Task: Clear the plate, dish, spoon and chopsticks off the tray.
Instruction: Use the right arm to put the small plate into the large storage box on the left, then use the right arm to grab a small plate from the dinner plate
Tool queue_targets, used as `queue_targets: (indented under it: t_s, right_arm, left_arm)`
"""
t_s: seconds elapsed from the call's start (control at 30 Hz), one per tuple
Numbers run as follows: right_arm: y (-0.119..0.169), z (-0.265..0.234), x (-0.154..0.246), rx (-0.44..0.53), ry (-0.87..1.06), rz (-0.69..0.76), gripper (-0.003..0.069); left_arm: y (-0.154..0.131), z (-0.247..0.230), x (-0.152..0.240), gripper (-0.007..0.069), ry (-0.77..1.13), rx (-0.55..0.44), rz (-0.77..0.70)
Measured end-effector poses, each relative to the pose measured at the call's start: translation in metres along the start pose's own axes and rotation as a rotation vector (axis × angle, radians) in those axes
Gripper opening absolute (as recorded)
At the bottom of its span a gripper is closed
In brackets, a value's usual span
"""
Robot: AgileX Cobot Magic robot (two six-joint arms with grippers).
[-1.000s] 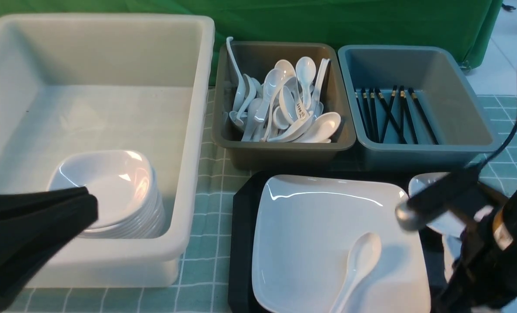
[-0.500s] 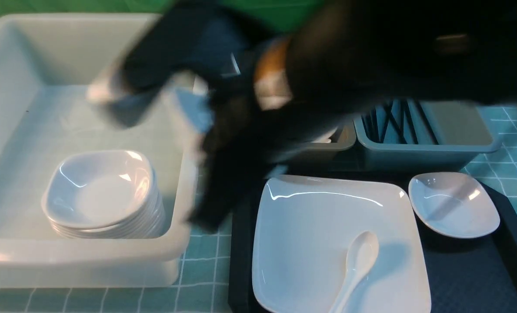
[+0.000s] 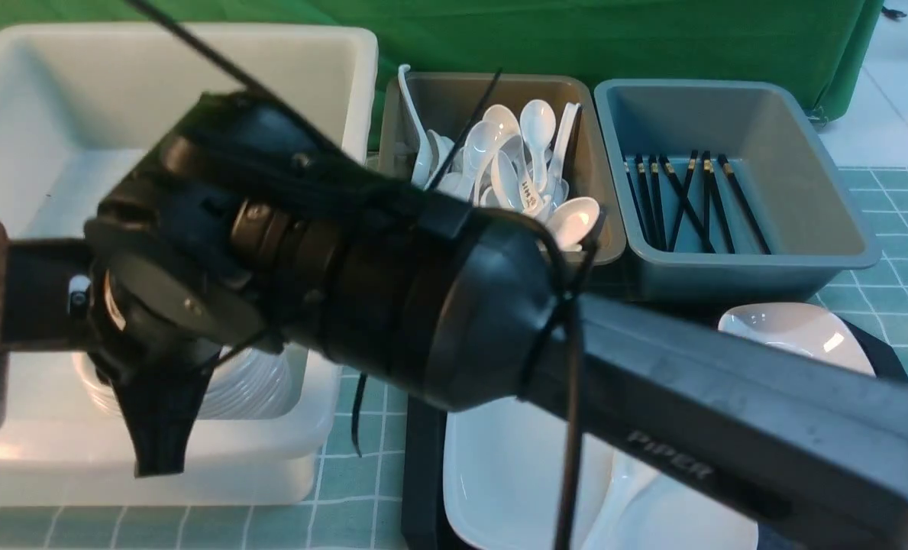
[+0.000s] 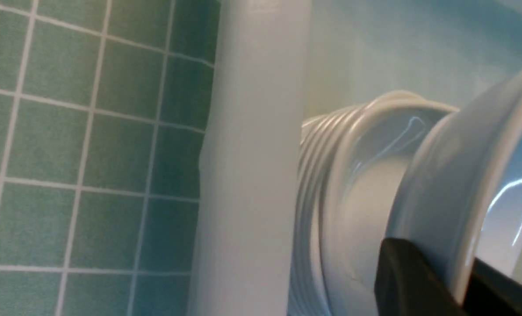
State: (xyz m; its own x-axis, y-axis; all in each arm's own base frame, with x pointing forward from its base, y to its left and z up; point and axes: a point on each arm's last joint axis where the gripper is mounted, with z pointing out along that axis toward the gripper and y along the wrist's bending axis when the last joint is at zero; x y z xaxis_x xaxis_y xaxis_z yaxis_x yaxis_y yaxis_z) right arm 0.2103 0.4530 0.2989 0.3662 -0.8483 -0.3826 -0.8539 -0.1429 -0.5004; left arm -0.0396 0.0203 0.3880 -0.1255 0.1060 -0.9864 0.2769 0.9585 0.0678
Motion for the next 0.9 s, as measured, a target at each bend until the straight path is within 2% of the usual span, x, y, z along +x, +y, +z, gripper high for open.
queue_targets:
  t_s: [0.07,0.13,0.17,0.2,0.3,0.37,0.47,0.53,0.6,0.63,0.73,0.77,0.83,0.87,0.9]
  right_arm:
    - [0.001,0.007,0.002,0.004,0.017,-0.011,0.0079]
    - [0.001,0.011,0.004,0.014,0.045,-0.017,0.0133]
    - [0.001,0.011,0.006,0.017,0.059,-0.009,0.0220]
    - [0.001,0.011,0.006,0.018,0.061,-0.008,0.0242]
    - [0.000,0.007,0.008,0.011,0.090,0.010,0.0448]
    - [0.000,-0.001,0.011,-0.001,0.116,0.015,0.0526]
    - [-0.003,-0.025,0.014,-0.021,0.159,0.038,0.0575]
    - [-0.008,-0.057,0.019,-0.014,0.203,0.080,0.0559]
    - [-0.021,-0.095,0.027,0.060,0.216,0.172,0.0479]
    - [-0.022,-0.098,0.028,0.064,0.213,0.174,0.0479]
    - [-0.045,-0.144,0.061,0.167,0.217,0.364,0.0291]
    - [-0.047,-0.144,0.063,0.171,0.220,0.376,0.0282]
    - [-0.055,-0.157,0.110,0.197,0.307,0.519,0.0210]
    - [-0.052,-0.158,0.132,0.190,0.362,0.563,0.0202]
    - [-0.054,-0.158,0.135,0.194,0.367,0.572,0.0202]
  left_arm:
    - [0.000,0.000,0.000,0.0018,-0.002,0.000,0.000]
    - [0.000,0.000,0.000,0.0018,-0.002,0.000,0.000]
    - [0.000,0.000,0.000,0.0018,-0.002,0.000,-0.001]
    - [0.000,0.000,0.000,0.0018,-0.002,0.000,-0.001]
    - [0.000,0.000,-0.001,0.0018,-0.011,0.002,-0.002]
    - [-0.001,0.000,-0.002,0.0018,-0.019,0.009,-0.006]
    - [-0.004,0.000,-0.003,0.0018,-0.033,0.043,-0.008]
    - [-0.009,0.004,-0.007,0.0018,-0.041,0.100,0.002]
    - [-0.019,0.014,-0.012,0.0018,-0.025,0.205,0.017]
    - [-0.019,0.014,-0.012,0.0018,-0.026,0.205,0.023]
    - [-0.030,0.035,-0.023,0.0018,0.000,0.323,0.023]
    - [-0.031,0.037,-0.024,0.0018,0.001,0.327,0.024]
    - [-0.033,0.049,-0.027,0.0018,0.026,0.355,0.041]
    - [-0.034,0.053,-0.027,0.0018,0.038,0.360,0.043]
    - [-0.034,0.053,-0.028,0.0018,0.039,0.360,0.042]
